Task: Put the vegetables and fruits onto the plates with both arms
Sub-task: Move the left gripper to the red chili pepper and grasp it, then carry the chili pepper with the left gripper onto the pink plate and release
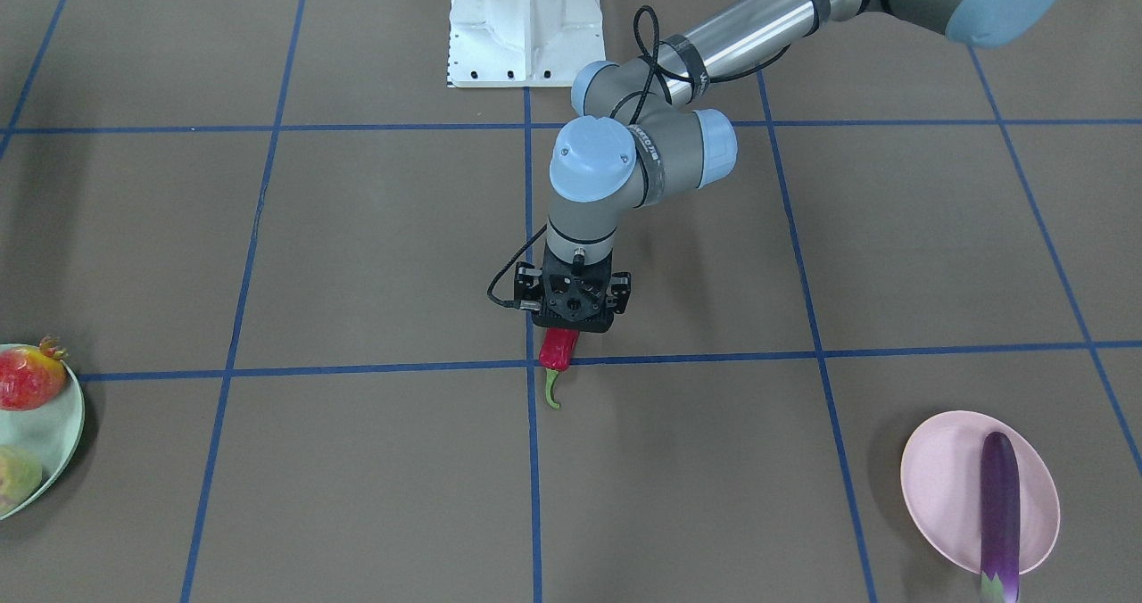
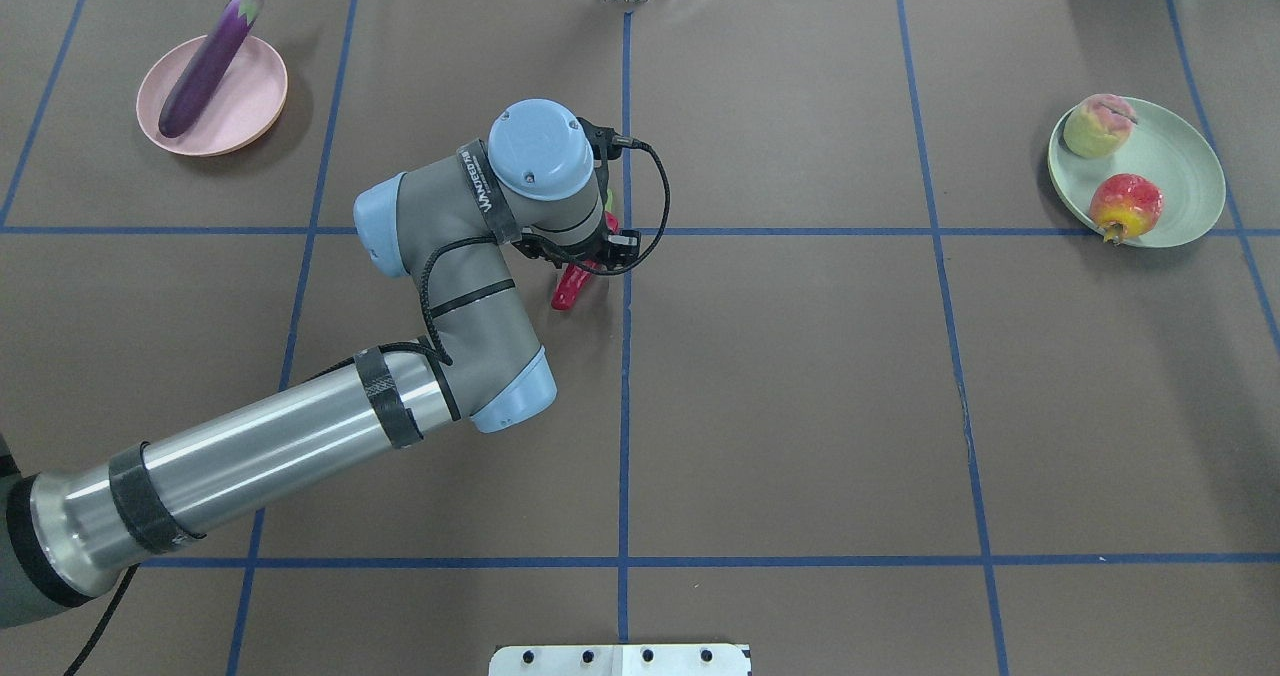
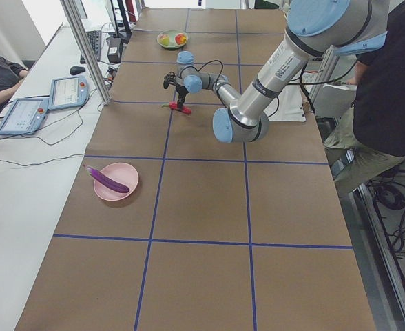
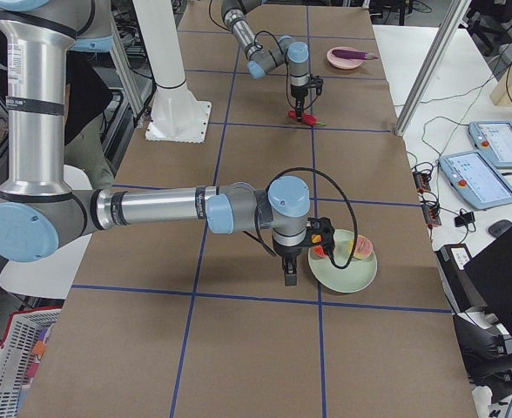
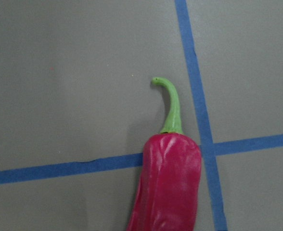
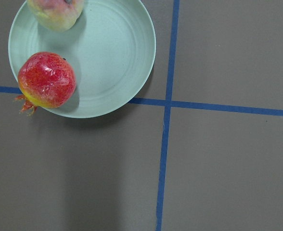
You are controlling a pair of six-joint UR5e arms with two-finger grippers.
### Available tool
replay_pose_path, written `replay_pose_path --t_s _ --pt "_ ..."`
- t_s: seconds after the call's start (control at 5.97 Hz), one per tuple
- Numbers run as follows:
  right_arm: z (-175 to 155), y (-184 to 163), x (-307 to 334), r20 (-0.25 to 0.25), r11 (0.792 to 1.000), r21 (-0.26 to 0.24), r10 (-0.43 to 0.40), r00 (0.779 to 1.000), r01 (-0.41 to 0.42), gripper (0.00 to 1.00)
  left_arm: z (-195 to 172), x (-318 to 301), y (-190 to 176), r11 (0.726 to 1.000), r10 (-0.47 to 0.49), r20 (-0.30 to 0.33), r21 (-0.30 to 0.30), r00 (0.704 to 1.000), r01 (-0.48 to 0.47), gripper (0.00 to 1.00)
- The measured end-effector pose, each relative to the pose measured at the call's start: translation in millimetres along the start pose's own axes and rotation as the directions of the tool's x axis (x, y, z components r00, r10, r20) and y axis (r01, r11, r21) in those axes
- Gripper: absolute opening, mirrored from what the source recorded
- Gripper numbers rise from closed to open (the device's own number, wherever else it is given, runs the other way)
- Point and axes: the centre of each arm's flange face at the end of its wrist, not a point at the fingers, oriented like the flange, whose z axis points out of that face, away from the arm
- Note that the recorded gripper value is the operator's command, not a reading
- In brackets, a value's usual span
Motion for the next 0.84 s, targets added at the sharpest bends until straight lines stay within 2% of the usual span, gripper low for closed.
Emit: replay_pose_path --t_s 0.34,0.5,0.67,0.84 --pt "-0.7 -0.1 -0.2 0.0 1.0 0.001 -0.002 1.0 0.002 1.0 -1.7 -0.7 -1.2 1.0 -0.004 0.007 -0.001 1.0 0.004 0.0" --pt "-0.6 -0.1 -0.3 0.0 1.0 0.001 -0.002 1.0 0.002 1.0 -13.7 -8.8 -14.0 1.0 -0.015 0.014 0.007 1.0 0.015 0.0" --pt "-0.4 -0.1 -0.3 0.0 1.0 0.001 -0.001 1.0 0.001 1.0 -34.6 -31.1 -40.3 1.0 -0.008 0.02 -0.001 1.0 0.008 0.0" --pt "0.1 0.0 0.1 0.0 1.0 0.0 0.0 1.0 0.0 1.0 -58.6 -79.4 -79.1 0.999 0.024 0.019 -0.033 1.0 -0.023 0.0"
